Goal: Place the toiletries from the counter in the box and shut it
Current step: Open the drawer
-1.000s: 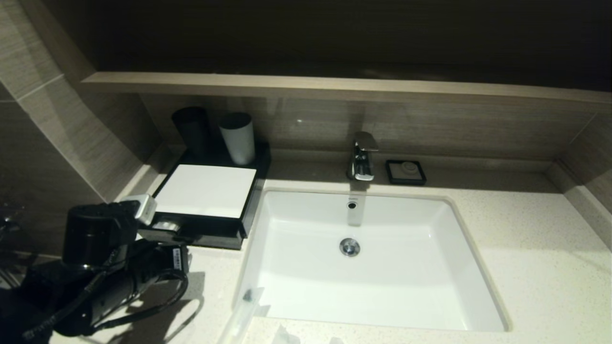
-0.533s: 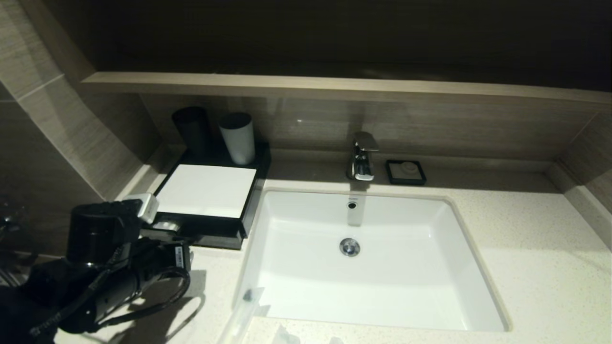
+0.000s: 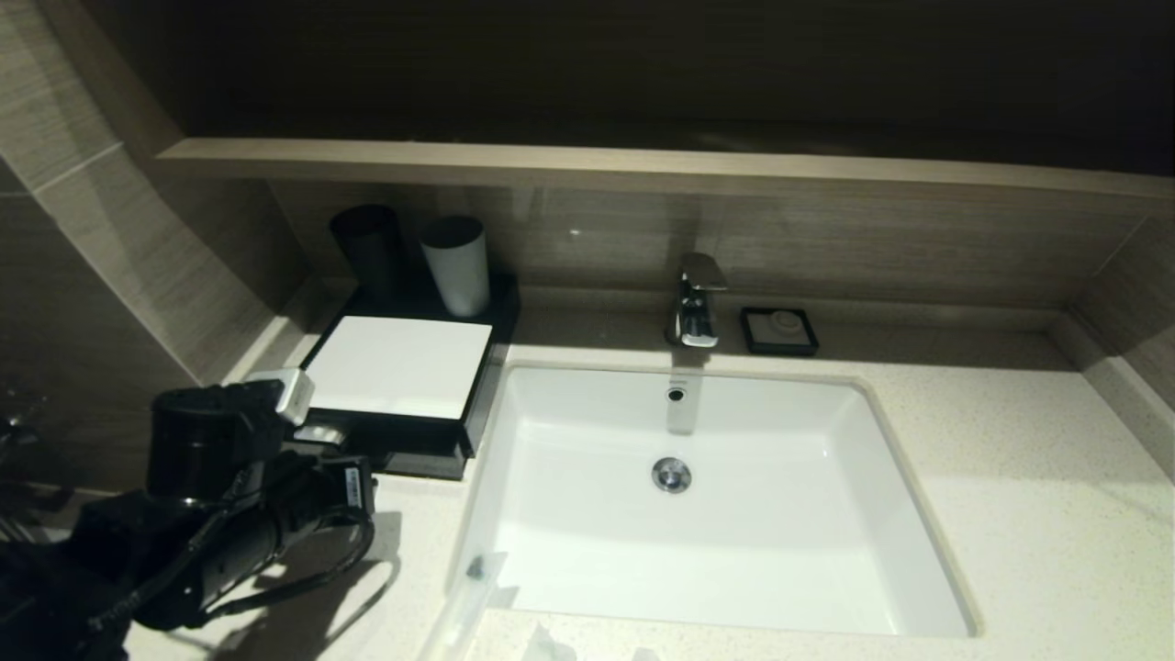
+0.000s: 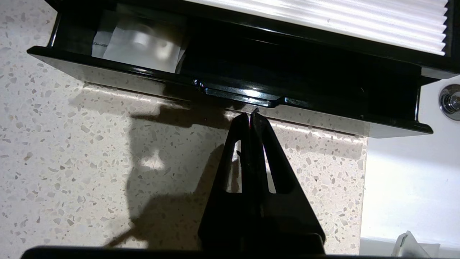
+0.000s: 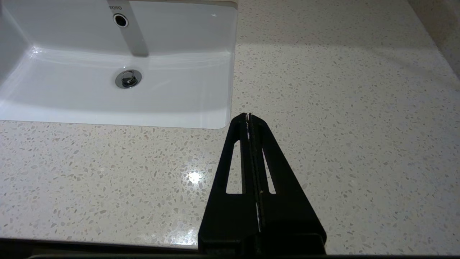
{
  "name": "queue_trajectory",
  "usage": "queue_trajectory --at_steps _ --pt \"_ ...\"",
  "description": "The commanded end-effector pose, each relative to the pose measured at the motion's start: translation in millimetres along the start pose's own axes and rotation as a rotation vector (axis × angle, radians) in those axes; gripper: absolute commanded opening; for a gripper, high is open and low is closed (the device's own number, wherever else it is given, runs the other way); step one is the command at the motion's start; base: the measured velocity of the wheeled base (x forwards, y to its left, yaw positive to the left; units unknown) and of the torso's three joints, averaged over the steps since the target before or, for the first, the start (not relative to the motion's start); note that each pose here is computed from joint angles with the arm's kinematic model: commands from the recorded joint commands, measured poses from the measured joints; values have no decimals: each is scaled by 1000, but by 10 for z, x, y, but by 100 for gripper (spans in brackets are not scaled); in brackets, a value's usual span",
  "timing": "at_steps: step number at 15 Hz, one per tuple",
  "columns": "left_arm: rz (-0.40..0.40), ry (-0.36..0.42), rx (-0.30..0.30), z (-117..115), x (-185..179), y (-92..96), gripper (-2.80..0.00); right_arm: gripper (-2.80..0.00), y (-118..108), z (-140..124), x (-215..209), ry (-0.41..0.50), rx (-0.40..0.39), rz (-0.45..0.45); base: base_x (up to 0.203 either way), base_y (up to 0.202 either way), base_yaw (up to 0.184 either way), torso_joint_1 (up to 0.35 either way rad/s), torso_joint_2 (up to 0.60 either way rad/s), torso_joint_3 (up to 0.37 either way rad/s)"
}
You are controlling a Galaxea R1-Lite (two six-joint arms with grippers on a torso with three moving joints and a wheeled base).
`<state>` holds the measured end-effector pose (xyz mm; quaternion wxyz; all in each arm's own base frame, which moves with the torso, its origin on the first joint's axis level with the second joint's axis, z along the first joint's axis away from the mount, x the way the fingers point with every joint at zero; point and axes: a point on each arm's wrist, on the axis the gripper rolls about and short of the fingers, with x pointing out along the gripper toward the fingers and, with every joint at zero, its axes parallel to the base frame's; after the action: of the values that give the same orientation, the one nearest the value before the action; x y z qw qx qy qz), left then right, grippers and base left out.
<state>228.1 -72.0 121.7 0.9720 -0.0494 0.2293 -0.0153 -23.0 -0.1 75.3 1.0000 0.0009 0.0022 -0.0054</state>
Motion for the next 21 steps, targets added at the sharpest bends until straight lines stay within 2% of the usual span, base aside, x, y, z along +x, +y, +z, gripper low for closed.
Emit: queue_trajectory --at_steps 1,4,9,21 --pt "4 4 -1 -9 27 -4 -280 -280 0 0 -1 -1 0 0 0 0 0 0 0 0" --pt "3 1 -1 -4 28 -6 -280 -280 0 -1 0 -1 0 0 0 0 0 0 0 0" --pt "-9 -56 -16 12 62 -18 -280 -280 0 -2 -1 0 0 0 0 0 0 0 0 0" --pt "-6 -53 -17 8 76 -17 -280 -280 0 0 -1 -1 0 0 0 0 0 0 0 0"
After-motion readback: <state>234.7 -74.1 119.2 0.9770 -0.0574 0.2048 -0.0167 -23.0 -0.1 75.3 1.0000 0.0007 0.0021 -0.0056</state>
